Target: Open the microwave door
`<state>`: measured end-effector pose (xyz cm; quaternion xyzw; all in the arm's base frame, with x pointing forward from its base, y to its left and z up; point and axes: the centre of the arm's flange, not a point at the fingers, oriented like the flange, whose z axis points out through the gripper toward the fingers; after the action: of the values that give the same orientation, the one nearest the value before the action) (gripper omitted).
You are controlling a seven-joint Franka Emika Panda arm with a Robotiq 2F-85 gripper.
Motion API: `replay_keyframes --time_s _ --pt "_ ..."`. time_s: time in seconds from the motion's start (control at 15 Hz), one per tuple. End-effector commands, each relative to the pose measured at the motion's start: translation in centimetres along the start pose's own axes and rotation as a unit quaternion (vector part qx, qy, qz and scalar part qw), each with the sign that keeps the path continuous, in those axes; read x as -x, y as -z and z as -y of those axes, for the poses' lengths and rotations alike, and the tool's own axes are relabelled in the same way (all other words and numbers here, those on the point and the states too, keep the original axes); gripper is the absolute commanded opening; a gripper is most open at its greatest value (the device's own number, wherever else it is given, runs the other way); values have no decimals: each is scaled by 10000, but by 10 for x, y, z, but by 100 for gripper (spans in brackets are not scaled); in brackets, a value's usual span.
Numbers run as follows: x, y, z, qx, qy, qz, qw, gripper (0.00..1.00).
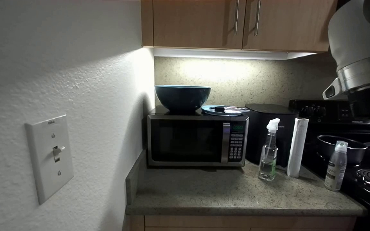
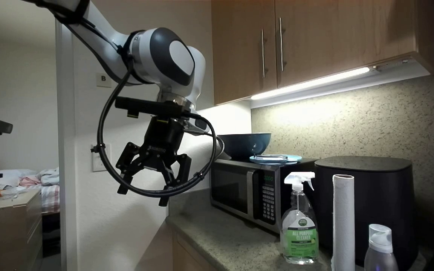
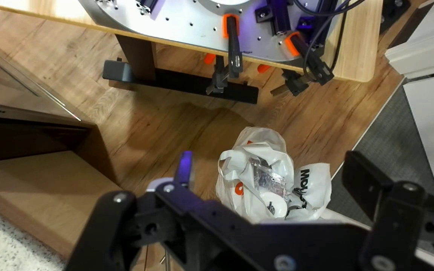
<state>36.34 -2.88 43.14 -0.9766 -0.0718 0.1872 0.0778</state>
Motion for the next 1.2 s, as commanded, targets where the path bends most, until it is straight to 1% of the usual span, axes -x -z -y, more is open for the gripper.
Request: replay_keyframes --time_s 0.0,0.07,0.2,0.47,0.53,0.6,0.67,0.73,0.87,1.07,1.13 --pt "-14 -3 4 -116 -4 -364 9993 100" --pt "-23 -3 5 -100 0 -565 9984 100" --pt "-45 -1 7 65 60 -1063 9943 100" --pt "-90 3 13 314 290 -1818 9824 100" --pt "-100 2 14 348 324 -1913 9804 100" --pt "-105 -1 16 376 345 -1920 9801 100" --pt "-106 -4 16 404 378 -1815 9818 100" --pt "-92 0 17 450 232 -1813 9821 100" --pt "-100 -6 18 458 250 -1738 9834 100" --pt "-102 -5 18 460 249 -1742 9833 100" --pt "-110 -5 20 402 198 -2010 9786 100"
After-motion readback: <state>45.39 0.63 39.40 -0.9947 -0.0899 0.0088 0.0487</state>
